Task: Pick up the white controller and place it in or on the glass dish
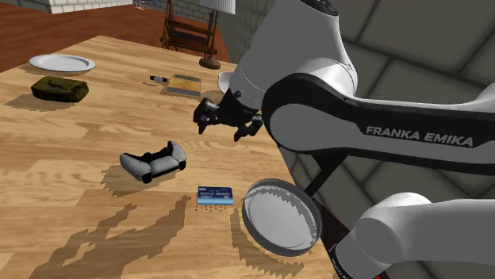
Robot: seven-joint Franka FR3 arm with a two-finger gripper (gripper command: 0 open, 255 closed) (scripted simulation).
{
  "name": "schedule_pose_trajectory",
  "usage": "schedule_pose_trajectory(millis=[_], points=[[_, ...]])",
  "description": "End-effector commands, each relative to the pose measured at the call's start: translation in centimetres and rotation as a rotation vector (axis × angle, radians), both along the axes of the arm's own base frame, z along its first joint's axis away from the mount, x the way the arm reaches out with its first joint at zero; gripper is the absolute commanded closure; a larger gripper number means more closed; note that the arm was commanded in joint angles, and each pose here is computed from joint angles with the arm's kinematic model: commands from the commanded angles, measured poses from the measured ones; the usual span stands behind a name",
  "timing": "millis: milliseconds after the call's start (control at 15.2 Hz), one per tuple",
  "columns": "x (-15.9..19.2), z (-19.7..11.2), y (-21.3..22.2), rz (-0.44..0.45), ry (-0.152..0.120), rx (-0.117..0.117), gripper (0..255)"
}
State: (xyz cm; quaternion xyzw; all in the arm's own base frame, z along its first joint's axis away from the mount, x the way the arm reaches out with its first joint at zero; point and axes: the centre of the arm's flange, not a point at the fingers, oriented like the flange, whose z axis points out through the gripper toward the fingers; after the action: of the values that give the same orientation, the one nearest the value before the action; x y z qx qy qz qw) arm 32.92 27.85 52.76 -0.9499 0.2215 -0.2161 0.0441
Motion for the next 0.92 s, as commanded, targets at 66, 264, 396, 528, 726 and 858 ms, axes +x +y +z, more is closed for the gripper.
schedule_pose_trajectory(millis=[66,264,396,528,726,858], points=[[1.5,-0.7,3.4,-0.054,-0.052,0.019,0],[3.3,-1.2,6.6,-0.106,-0.103,0.034,0],[4.6,-1.5,8.8,-0.141,-0.137,0.044,0],[5.9,-1.7,10.7,-0.172,-0.168,0.054,0],[6.8,-3.0,10.6,-0.172,-0.168,0.054,0],[7.4,-3.8,10.6,-0.172,-0.168,0.054,0]])
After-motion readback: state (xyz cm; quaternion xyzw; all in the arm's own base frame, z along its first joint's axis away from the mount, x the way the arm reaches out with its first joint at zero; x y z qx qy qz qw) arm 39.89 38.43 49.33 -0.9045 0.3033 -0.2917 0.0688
